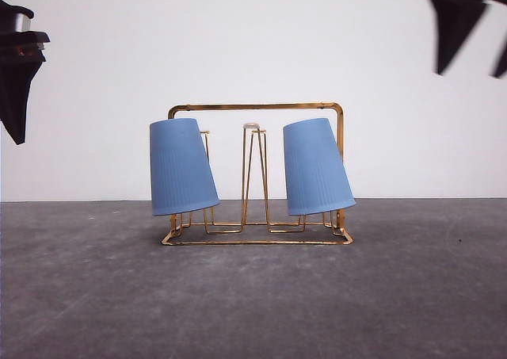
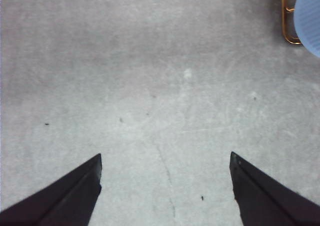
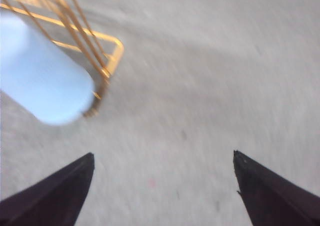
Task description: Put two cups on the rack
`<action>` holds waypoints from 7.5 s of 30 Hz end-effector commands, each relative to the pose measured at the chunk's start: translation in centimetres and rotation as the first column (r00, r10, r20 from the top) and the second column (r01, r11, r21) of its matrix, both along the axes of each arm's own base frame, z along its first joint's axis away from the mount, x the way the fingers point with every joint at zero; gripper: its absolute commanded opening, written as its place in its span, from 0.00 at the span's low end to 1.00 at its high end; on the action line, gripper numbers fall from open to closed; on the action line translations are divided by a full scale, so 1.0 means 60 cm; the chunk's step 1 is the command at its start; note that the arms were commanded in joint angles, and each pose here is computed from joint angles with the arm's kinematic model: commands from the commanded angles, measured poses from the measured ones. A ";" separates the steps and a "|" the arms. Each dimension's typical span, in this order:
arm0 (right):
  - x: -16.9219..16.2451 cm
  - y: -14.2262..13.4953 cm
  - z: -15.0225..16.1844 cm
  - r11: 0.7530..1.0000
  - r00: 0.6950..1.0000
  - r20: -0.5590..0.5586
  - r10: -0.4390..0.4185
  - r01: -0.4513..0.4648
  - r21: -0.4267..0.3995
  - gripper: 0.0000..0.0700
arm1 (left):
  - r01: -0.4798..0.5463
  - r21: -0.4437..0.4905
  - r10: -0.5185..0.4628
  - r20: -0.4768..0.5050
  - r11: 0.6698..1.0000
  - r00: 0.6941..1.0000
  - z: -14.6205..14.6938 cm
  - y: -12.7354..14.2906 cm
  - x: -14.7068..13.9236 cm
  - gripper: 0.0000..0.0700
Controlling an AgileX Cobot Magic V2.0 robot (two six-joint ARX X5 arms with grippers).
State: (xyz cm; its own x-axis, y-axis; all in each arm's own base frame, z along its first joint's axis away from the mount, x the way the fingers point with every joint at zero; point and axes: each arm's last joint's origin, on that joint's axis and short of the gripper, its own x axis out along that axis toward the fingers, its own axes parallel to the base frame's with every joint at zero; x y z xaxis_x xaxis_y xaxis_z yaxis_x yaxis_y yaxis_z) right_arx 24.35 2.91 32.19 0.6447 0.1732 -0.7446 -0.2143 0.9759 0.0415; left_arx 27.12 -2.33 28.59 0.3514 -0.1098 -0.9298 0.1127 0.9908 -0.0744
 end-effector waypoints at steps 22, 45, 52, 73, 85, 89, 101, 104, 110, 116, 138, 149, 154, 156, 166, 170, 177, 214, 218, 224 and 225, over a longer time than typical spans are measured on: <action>-0.052 -0.025 -0.042 0.993 0.997 0.008 -0.076 0.075 0.086 0.03 | 0.016 -0.020 -0.016 0.022 1.000 1.000 0.005 -0.005 0.006 0.00; -0.037 -0.025 -0.025 0.989 0.985 0.142 -0.098 0.081 0.123 0.03 | 0.028 0.042 -0.036 0.213 0.999 0.976 0.022 0.010 -0.026 0.01; -0.030 -0.025 -0.015 0.989 0.972 0.215 -0.098 0.071 0.131 0.03 | -0.045 -0.008 0.041 0.568 0.999 0.822 -0.029 0.026 -0.111 0.00; -0.013 -0.024 0.017 0.987 0.900 0.424 -0.101 0.039 0.153 0.03 | -0.094 -0.055 0.100 0.807 0.994 0.582 -0.237 0.039 -0.287 0.00; -0.008 -0.024 0.032 0.987 0.853 0.511 -0.104 0.024 0.161 0.03 | -0.106 -0.088 0.131 0.849 0.990 0.512 -0.227 0.040 -0.293 0.00; -0.007 -0.024 0.033 0.987 0.848 0.520 -0.104 0.021 0.161 0.03 | -0.106 -0.092 0.134 0.848 0.990 0.512 -0.227 0.040 -0.293 0.00; -0.007 -0.024 0.033 0.987 0.848 0.520 -0.104 0.022 0.162 0.03 | -0.106 -0.092 0.134 0.849 0.990 0.512 -0.227 0.040 -0.293 0.01; -0.007 -0.024 0.033 0.987 0.848 0.520 -0.104 0.022 0.161 0.03 | -0.106 -0.092 0.134 0.849 0.990 0.512 -0.227 0.040 -0.293 0.00; -0.019 -0.027 0.040 0.995 0.837 0.543 -0.066 0.016 0.097 0.03 | -0.106 -0.092 0.134 0.849 0.990 0.512 -0.227 0.040 -0.293 0.00; -0.093 -0.035 0.026 0.995 0.898 0.429 -0.093 0.073 0.062 0.03 | -0.107 -0.091 0.133 0.849 0.990 0.512 -0.227 0.040 -0.293 0.00; -0.247 -0.048 -0.252 0.983 0.730 0.660 -0.176 0.167 0.077 0.03 | -0.107 -0.092 0.134 0.849 0.990 0.512 -0.227 0.040 -0.293 0.00; -0.246 -0.048 -0.287 0.984 0.765 0.621 -0.170 0.169 0.060 0.03 | -0.107 -0.092 0.134 0.848 0.990 0.512 -0.227 0.040 -0.293 0.00; -0.246 -0.048 -0.286 0.983 0.762 0.623 -0.178 0.170 0.073 0.03 | -0.107 -0.092 0.134 0.848 0.990 0.512 -0.227 0.040 -0.293 0.00; -0.246 -0.048 -0.284 0.983 0.755 0.631 -0.178 0.169 0.075 0.03 | -0.107 -0.092 0.134 0.848 0.990 0.512 -0.227 0.040 -0.293 0.00; -0.246 -0.048 -0.283 0.983 0.749 0.638 -0.178 0.169 0.076 0.03 | -0.107 -0.092 0.134 0.848 0.990 0.512 -0.227 0.040 -0.293 0.00; -0.246 -0.048 -0.283 0.983 0.749 0.638 -0.178 0.169 0.076 0.03 | -0.106 -0.092 0.134 0.848 0.990 0.512 -0.227 0.040 -0.293 0.00; -0.246 -0.048 -0.283 0.983 0.749 0.638 -0.178 0.169 0.076 0.03 | -0.107 -0.091 0.134 0.848 0.990 0.512 -0.227 0.040 -0.293 0.00; -0.246 -0.048 -0.283 0.983 0.749 0.638 -0.178 0.169 0.076 0.03 | -0.107 -0.091 0.133 0.849 0.990 0.512 -0.227 0.040 -0.293 0.00; -0.246 -0.048 -0.283 0.983 0.749 0.638 -0.178 0.169 0.076 0.03 | -0.107 -0.092 0.134 0.848 0.990 0.512 -0.227 0.040 -0.293 0.00; -0.246 -0.048 -0.283 0.983 0.749 0.638 -0.178 0.169 0.076 0.03 | -0.106 -0.091 0.133 0.848 0.990 0.512 -0.227 0.040 -0.293 0.01; -0.246 -0.048 -0.283 0.983 0.749 0.638 -0.178 0.169 0.076 0.03 | -0.107 -0.092 0.134 0.848 0.990 0.512 -0.227 0.040 -0.293 0.00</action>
State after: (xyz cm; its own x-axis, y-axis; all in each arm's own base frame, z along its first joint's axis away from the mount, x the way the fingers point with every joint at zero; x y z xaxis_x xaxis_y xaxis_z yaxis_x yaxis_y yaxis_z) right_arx 9.59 0.05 15.18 0.9874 0.0210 -0.1570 -0.0265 0.9991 -0.0329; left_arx 9.51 0.04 15.53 0.9874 -0.0281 -0.1558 0.0242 0.9993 -0.0269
